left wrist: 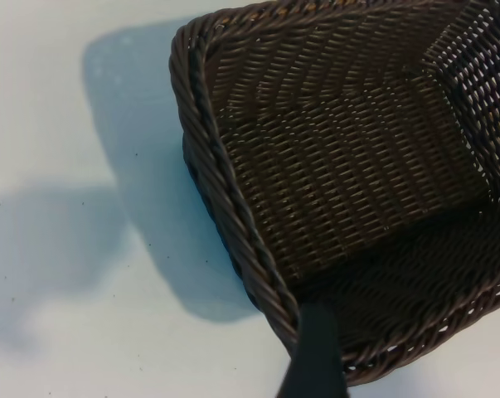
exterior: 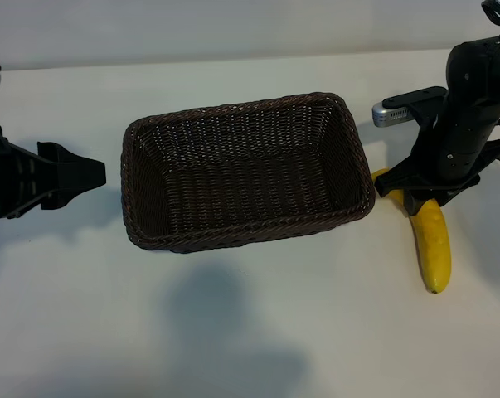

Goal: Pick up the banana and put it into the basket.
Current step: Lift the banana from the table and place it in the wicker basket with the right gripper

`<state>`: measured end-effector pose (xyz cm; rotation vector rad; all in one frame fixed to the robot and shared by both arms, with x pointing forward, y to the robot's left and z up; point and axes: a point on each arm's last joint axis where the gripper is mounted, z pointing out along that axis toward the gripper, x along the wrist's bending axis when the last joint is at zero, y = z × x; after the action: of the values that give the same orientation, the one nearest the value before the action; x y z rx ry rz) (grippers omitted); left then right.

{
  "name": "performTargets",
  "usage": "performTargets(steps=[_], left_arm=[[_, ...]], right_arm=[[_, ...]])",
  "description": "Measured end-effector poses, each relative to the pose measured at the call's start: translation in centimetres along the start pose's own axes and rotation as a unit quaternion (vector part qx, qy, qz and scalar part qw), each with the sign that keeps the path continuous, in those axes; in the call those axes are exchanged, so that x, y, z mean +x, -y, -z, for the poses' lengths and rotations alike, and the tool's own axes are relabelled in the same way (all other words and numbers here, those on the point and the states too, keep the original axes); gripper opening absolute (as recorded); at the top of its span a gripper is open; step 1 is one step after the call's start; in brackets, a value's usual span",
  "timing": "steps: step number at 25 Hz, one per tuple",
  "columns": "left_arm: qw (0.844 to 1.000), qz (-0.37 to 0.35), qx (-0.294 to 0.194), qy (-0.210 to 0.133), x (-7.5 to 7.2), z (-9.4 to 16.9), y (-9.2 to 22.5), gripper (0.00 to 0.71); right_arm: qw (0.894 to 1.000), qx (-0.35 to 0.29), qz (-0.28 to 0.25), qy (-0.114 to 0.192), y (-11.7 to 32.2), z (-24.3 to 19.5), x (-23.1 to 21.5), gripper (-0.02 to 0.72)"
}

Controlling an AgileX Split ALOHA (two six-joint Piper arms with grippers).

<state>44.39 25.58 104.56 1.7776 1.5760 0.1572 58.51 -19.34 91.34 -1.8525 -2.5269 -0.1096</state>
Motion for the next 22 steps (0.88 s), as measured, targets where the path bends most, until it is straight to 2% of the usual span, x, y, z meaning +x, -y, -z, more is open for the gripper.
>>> performTargets(steps=[10, 16, 22], left_arm=[[1.0, -0.001, 0.005, 0.003, 0.0, 0.0, 0.1, 0.607], [1.0, -0.001, 0.007, 0.004, -0.1, 0.0, 0.1, 0.607], [1.0, -0.001, 0.007, 0.004, -0.1, 0.0, 0.1, 0.607]], right_arm=[[1.0, 0.001, -0.02, 0.004, 0.0, 0.0, -0.1, 0.416], [0.999, -0.006, -0.023, 0.042, 0.2, 1.2, -0.9, 0.416], [0.996, -0.054, -0.054, 0.053, 0.3, 5.3, -2.8, 0.416]])
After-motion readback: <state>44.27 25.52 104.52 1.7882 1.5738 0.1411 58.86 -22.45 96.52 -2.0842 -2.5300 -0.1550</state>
